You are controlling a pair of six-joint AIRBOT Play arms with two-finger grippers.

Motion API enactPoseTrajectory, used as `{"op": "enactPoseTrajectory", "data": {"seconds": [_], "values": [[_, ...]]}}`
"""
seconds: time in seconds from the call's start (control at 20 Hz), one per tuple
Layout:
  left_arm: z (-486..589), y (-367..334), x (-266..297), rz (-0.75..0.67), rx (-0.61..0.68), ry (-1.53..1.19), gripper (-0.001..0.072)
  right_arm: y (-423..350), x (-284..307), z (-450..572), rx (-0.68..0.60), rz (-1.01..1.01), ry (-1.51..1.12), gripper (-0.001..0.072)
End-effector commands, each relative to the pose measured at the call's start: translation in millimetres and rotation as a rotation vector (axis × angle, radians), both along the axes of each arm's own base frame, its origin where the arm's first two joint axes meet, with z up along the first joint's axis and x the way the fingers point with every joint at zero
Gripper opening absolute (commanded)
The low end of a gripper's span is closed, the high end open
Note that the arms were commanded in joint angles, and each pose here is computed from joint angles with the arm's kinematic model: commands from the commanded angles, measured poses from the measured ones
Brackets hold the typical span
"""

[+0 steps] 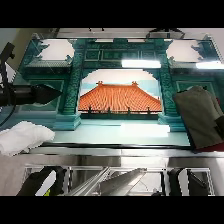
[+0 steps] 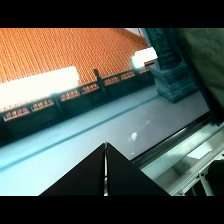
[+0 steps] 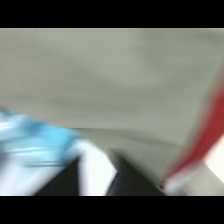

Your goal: Fold the shirts.

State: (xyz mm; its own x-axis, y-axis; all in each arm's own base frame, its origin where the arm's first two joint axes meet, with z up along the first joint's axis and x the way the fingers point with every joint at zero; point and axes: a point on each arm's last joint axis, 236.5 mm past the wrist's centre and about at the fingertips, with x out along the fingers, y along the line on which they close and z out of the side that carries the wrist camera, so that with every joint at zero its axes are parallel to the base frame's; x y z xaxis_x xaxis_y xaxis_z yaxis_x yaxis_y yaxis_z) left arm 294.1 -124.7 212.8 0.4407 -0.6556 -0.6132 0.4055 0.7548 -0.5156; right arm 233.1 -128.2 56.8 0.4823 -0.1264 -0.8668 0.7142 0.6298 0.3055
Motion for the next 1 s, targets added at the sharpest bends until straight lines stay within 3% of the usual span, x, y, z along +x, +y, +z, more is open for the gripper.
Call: {"op": "enactPoseTrajectory", "data": {"seconds": [0.0,0.25,0.55,0.95], "values": [[6,2,8,0.025,-0.005,-0.032,0.002,62,53,46,0.076,0.211,-0.251,0.0019],[-35,-7,-16,-0.013,0.053,0.036,0.0019,157,59,48,0.147,0.54,-0.262,0.0018],[-140,-58,-112,-0.113,0.018,0.238,0.0019,283,-27,-37,0.287,0.996,-0.001,0.0018],[-165,-76,-160,-0.117,-0.044,0.229,0.0019,308,-40,-70,0.313,1.051,0.077,0.0018]]}}
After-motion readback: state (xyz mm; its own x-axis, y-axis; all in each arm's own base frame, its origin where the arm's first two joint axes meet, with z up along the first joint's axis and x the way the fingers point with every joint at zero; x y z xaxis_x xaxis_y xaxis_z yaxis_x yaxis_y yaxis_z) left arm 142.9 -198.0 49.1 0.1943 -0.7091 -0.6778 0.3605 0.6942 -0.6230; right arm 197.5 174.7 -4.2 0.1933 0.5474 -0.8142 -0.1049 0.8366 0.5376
